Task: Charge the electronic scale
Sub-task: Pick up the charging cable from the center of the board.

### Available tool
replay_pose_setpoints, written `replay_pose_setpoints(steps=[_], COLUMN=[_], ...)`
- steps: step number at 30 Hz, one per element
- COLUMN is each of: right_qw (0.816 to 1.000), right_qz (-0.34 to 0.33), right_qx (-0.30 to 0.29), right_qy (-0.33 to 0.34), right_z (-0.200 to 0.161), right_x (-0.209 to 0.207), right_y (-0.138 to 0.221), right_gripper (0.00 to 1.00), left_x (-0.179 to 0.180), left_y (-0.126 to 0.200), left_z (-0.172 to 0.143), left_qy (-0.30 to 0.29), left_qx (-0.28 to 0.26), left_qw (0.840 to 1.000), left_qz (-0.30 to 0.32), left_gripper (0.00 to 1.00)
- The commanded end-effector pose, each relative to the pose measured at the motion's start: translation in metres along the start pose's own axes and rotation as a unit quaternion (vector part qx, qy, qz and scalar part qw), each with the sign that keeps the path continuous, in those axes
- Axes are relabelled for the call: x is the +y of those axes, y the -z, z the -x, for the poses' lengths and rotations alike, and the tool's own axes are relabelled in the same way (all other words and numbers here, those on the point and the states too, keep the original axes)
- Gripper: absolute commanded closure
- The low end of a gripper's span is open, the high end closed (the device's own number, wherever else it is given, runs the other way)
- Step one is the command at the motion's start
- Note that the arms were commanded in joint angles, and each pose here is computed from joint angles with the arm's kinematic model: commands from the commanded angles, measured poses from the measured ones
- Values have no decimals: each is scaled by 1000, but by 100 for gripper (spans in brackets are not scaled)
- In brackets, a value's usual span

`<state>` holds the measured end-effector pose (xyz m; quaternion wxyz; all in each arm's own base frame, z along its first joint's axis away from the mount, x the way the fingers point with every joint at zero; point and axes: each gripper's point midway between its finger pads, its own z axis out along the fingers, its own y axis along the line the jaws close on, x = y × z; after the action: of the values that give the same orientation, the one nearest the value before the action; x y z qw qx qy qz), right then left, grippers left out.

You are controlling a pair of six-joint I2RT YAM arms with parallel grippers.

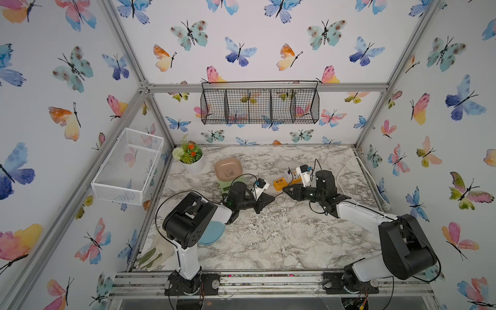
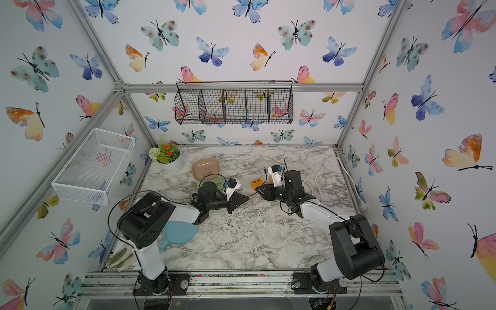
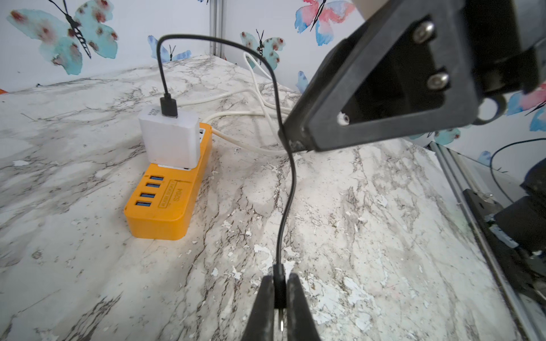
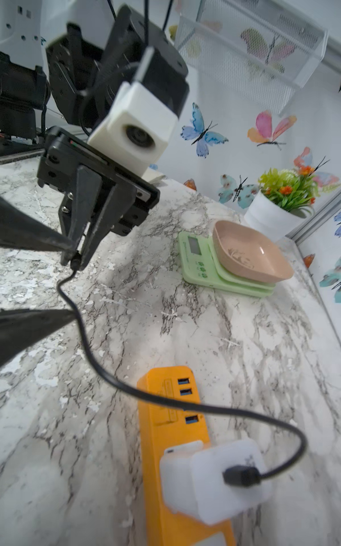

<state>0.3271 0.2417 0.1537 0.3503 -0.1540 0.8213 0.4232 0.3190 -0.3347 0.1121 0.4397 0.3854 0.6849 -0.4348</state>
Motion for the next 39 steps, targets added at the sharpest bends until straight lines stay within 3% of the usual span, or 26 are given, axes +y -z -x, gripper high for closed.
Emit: replay_pose_setpoints(steps=[1, 6, 12, 17, 21, 29, 39], right_qw=[995, 988, 961, 938, 929, 926, 930], right_qz=[25, 35, 147, 196, 233, 260, 224], right_qx=[-35, -75, -97, -79, -42, 20, 36], right_qy=[94, 129, 214, 275, 286, 273, 289], right_z=[1, 10, 21, 38, 43, 51, 61], right_x=[12, 12, 57, 81, 85, 71, 51], right_y=[16, 31, 46, 47, 38, 9, -10], right_gripper=[58, 52, 55, 53, 53, 47, 44], left_x=[-14, -23, -22, -20, -20, -10, -3], left_y=[7, 13, 16, 16, 19, 21, 14], left_z=[20, 33, 45, 53, 66, 85, 90], left_qy=[12, 27, 46, 59, 61, 52, 50], left_qx=[-7, -4, 8, 11, 6, 0, 17], left_qw=[998, 995, 993, 990, 987, 983, 981], left_qz=[-55, -91, -112, -128, -146, -175, -188], left_gripper=[92, 91, 92, 92, 92, 94, 93])
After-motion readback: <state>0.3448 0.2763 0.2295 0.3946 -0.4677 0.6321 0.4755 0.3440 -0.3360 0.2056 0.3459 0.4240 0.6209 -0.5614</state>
